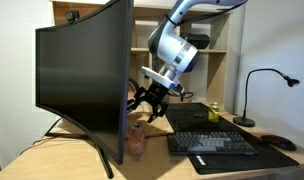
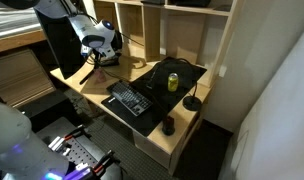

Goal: Put the orange can next to the yellow can.

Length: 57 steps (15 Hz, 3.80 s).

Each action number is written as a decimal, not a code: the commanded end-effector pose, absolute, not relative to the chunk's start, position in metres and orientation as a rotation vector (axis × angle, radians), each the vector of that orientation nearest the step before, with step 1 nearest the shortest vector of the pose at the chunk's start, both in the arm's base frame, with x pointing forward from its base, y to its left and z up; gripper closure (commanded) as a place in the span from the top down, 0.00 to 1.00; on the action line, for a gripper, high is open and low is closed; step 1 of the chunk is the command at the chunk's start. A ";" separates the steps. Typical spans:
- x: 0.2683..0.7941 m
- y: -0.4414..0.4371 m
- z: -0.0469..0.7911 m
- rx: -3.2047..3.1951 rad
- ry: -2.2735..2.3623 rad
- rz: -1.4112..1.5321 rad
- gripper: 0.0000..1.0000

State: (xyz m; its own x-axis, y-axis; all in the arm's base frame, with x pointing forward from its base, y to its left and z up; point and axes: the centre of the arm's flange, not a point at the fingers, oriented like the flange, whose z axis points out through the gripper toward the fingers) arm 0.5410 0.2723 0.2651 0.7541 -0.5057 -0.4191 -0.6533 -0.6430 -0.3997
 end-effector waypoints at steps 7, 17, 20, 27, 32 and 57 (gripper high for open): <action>0.556 0.271 0.238 -2.444 0.943 0.486 1.00; 0.556 0.272 0.243 -2.468 0.953 0.455 1.00; 0.555 0.273 0.243 -2.449 0.994 0.452 1.00; 0.557 0.273 0.244 -2.431 1.005 0.451 1.00; 0.562 0.272 0.246 -2.397 1.052 0.374 1.00; 0.554 0.288 0.230 -2.393 1.119 0.302 1.00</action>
State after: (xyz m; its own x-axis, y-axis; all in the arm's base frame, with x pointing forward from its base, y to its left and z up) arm 0.5540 0.2885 0.2300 0.6416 -0.6615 -0.3884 -0.7671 -0.5518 -0.3274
